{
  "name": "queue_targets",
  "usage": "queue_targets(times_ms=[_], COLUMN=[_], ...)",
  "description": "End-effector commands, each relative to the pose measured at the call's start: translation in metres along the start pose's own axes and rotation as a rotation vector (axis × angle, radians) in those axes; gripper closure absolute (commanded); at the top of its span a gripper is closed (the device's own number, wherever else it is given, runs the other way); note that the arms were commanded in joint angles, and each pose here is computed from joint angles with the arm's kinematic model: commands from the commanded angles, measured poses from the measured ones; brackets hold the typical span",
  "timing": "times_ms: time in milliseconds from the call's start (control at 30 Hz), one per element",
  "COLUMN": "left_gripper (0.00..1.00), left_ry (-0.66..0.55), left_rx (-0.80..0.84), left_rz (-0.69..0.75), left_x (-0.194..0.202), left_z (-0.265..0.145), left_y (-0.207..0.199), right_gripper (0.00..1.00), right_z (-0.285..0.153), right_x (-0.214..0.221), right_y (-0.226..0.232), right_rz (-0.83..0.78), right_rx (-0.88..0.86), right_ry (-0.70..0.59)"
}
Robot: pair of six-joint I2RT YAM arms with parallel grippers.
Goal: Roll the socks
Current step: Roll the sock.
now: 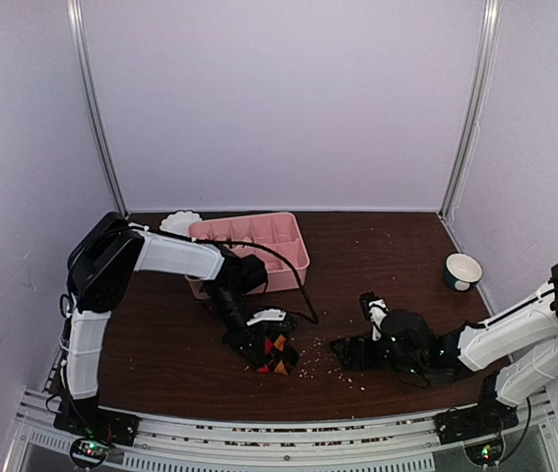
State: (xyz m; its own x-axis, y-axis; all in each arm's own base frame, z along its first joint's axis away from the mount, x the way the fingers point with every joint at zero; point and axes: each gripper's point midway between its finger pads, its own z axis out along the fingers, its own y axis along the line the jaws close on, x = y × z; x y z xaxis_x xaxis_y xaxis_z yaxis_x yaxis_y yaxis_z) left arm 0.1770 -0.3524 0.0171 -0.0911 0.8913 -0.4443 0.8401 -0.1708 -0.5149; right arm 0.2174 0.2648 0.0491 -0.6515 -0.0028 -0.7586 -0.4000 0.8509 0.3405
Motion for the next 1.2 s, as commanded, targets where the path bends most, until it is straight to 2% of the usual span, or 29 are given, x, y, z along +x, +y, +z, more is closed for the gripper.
queue_targets(times_ms=[0, 67, 133, 167, 467, 700, 833, 1033, 1167], left_gripper=[1.00, 1.00, 1.00, 1.00, 1.00, 1.00, 1.00, 0.99, 0.99], left_ry=[0.064, 0.056, 0.057, 0.058, 0.071, 0.081, 0.082, 0.083, 0.086], left_rx=[0.037, 0.054, 0.068, 0.071, 0.077, 0.081, 0.079, 0.091, 0.095], left_rz=[-0.077, -0.088, -0.101, -0.102, -0.122, -0.134, -0.131, -0.130, -0.121], left_x=[0.022, 0.021, 0.021, 0.021, 0.023, 0.025, 0.025, 0.024, 0.024], left_z=[0.009, 0.008, 0.009, 0.009, 0.011, 0.012, 0.012, 0.013, 0.012], left_y=[0.004, 0.004, 0.005, 0.006, 0.011, 0.013, 0.014, 0.013, 0.012], right_gripper=[0.03, 0.14, 0.15, 0.18, 0.35, 0.46, 0.58, 0.75, 0.90], right_z=[-0.003, -0.013, -0.016, -0.013, 0.010, 0.036, 0.055, 0.071, 0.073], right_x=[-0.010, 0.003, 0.008, 0.013, 0.045, 0.056, 0.055, 0.057, 0.066], right_y=[0.024, 0.064, 0.085, 0.088, 0.128, 0.139, 0.135, 0.121, 0.110], right_rz=[-0.201, -0.516, -0.746, -0.827, -1.328, -1.499, -1.560, -1.558, -1.505], right_rx=[-0.099, -0.191, -0.181, -0.175, -0.227, -0.215, -0.148, -0.112, -0.141], right_ry=[-0.075, -0.110, -0.138, -0.112, -0.011, 0.031, 0.033, 0.061, 0.129])
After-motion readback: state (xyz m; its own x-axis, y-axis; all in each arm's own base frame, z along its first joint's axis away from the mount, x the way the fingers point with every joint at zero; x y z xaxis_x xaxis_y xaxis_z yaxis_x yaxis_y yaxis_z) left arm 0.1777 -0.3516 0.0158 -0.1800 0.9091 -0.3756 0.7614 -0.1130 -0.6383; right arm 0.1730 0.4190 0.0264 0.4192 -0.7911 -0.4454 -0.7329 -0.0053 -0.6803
